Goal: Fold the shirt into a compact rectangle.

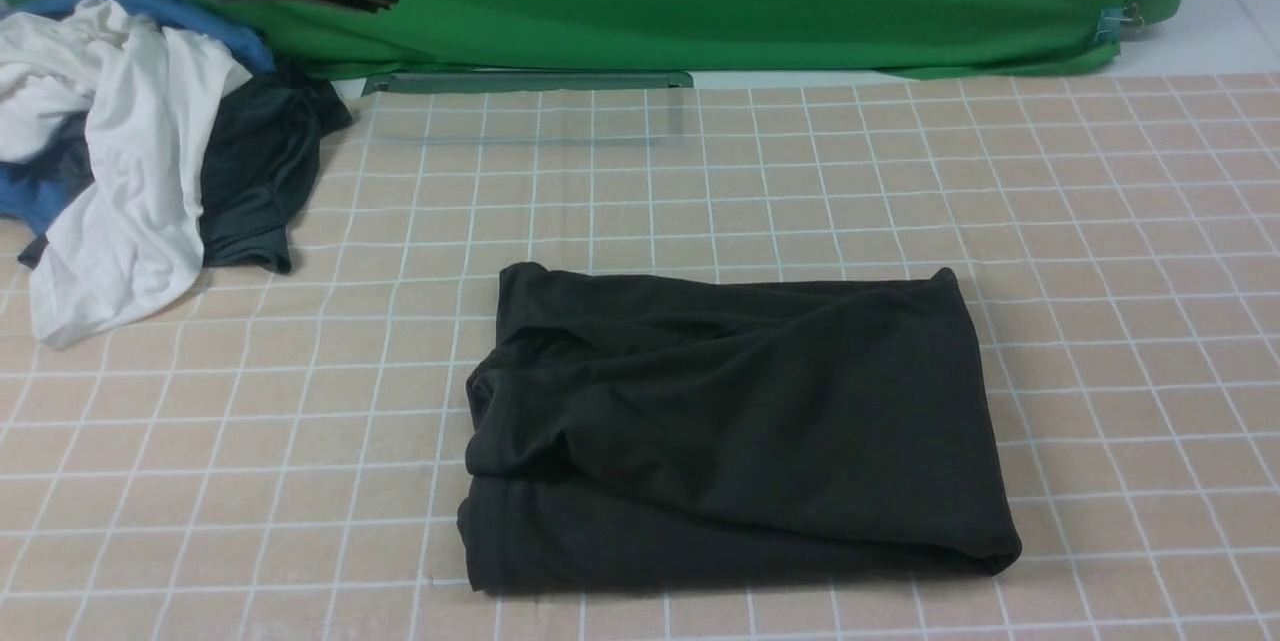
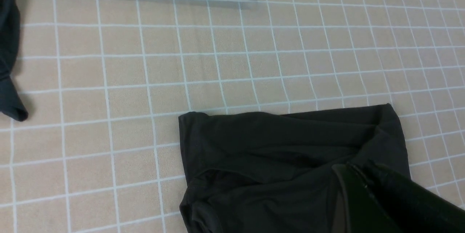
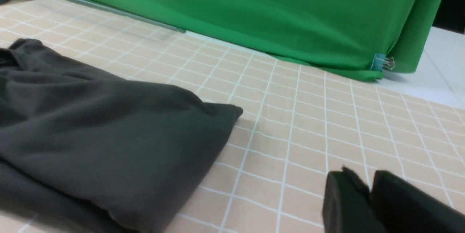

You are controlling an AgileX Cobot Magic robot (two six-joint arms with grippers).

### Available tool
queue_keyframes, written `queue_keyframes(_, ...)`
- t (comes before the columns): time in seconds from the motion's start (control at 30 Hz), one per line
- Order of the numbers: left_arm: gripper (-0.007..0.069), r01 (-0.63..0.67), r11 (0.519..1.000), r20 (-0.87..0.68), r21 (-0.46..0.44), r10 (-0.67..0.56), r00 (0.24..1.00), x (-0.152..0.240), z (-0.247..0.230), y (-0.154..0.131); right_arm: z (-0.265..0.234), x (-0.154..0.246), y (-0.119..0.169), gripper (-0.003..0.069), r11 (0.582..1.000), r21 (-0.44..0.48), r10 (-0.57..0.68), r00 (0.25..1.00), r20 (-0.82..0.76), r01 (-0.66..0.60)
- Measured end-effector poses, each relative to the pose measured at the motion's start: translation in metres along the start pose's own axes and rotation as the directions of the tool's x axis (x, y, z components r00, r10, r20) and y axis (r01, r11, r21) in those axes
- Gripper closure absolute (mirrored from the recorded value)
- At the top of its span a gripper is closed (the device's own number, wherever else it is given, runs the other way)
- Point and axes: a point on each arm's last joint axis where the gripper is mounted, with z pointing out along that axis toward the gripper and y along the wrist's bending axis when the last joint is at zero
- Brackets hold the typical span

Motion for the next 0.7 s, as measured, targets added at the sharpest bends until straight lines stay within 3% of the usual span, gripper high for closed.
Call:
queue_keyframes(0.37,0.0609,0.031,0.997,-0.134,0.064,-0.023,0.991,0.013,-0.005,-0.007,0.000,0.001,-0.005,0.0491,0.996,0.084,0.008,1.000,-0.017,-0.006)
queue_keyframes(0.7,0.0609,0.006,0.996,-0.076,0.084,0.000,0.997,0.020,-0.042,-0.014,0.000,0.002,-0.006,0.0458,0.994,0.112,0.007,1.000,-0.021,-0.005)
